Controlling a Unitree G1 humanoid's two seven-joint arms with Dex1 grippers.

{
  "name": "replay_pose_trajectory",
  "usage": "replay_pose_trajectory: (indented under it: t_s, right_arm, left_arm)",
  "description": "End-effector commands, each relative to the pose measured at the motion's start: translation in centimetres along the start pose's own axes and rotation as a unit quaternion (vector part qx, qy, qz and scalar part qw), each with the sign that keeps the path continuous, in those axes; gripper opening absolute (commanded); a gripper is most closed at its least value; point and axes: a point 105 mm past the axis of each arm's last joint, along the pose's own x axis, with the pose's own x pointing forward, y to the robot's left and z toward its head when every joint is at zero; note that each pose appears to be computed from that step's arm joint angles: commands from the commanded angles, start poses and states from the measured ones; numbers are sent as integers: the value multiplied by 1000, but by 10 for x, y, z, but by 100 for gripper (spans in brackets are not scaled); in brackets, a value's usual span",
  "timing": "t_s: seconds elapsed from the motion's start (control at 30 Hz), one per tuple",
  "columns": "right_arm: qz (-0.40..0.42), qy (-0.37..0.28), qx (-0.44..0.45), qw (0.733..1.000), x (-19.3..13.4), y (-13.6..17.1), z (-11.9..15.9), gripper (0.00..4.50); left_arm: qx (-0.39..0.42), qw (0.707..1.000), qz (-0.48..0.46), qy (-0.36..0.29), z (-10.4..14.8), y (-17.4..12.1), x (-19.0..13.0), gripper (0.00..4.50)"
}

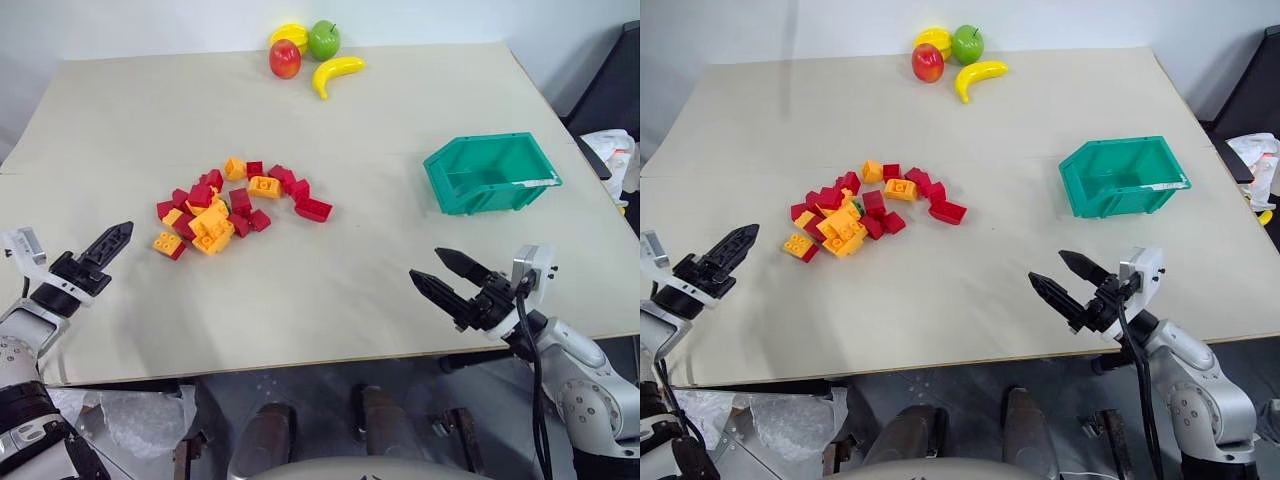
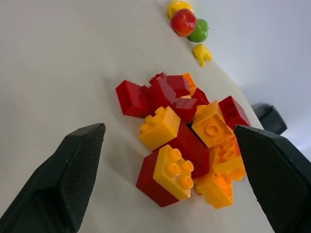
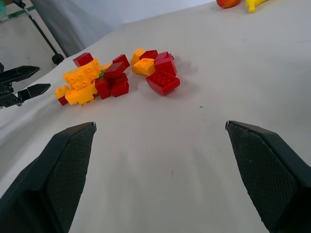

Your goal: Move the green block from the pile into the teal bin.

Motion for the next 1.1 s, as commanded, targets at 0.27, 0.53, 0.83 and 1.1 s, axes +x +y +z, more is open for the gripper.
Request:
replay_pose_trajectory:
  t_s: [0.27,0.53,0.83,1.1]
  right_arm:
    - [67,-8,-73,995,17,26,22,448]
    - [137,48,-160,976,27,38,22,448]
    - [172,72,-230,955,37,42,35,450]
    - [214,73,-260,939,53,52,45,450]
  left_arm:
    - [114,993,1,-6,18,-10,5,450]
    - [263,964,-36,34,21,-22,14,450]
    - [378,913,-115,105,18,-28,15,411]
    - [453,868,-166,119,20,-32,23,183]
